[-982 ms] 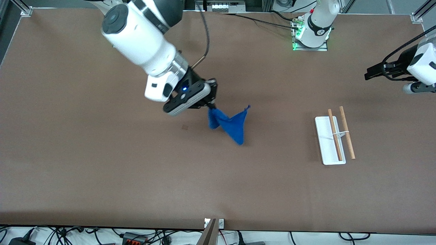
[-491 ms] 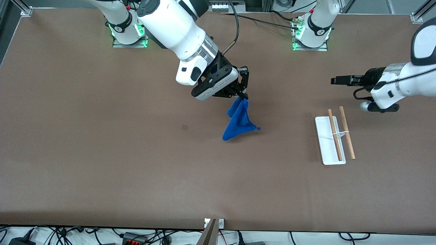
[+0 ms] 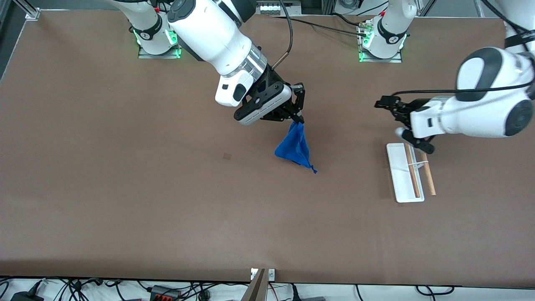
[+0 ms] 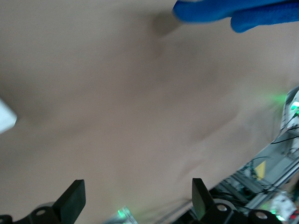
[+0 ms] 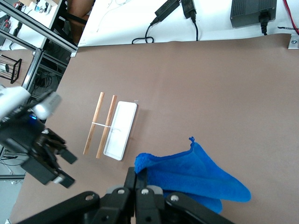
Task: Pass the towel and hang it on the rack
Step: 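Grasp the hanging towel with the left gripper below the right gripper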
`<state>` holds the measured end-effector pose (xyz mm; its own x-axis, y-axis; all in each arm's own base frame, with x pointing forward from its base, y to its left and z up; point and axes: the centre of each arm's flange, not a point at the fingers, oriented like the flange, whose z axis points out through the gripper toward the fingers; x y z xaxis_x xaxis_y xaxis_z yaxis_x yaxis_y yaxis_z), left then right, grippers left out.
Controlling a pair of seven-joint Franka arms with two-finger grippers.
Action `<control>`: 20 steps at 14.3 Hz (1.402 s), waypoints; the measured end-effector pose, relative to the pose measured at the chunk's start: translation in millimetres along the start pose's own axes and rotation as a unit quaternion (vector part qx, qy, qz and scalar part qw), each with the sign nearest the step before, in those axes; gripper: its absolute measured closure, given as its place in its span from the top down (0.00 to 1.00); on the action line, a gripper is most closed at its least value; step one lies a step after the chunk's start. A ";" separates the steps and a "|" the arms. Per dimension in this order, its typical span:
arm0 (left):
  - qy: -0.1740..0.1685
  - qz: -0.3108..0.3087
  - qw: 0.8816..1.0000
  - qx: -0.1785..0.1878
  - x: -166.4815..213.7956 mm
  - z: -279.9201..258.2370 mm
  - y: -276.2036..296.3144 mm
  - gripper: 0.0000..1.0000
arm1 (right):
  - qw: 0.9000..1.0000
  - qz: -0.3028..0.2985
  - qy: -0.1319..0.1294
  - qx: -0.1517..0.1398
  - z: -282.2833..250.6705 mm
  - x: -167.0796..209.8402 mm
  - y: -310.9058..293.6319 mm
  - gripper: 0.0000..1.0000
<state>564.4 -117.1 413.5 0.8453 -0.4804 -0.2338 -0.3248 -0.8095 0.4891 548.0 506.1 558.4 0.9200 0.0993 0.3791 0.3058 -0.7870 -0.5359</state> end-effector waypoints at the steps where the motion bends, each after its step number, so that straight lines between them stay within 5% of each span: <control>1: 0.013 0.035 0.999 0.007 6.9 14.8 0.9 1.00 | 1.000 0.000 0.000 0.000 0.0 0.0 0.0 0.02; 12: 0.148 0.223 0.960 0.079 48.5 142.4 50.1 1.00 | 1.000 -0.006 0.003 -0.006 0.1 0.6 1.2 0.02; 17: 0.223 0.290 0.930 0.043 73.7 189.3 50.1 1.00 | 1.000 -0.007 0.002 -0.008 2.6 0.3 2.6 0.02; 20: 0.235 0.310 0.921 0.029 85.5 200.1 63.9 1.00 | 1.000 -0.007 0.001 -0.008 3.2 0.3 3.0 0.02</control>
<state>531.0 -277.4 256.6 0.5758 -0.6685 0.4708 -0.8172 -0.4525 0.3570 549.9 505.7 554.5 0.9152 0.1083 0.3882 0.3139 -0.7957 -0.5181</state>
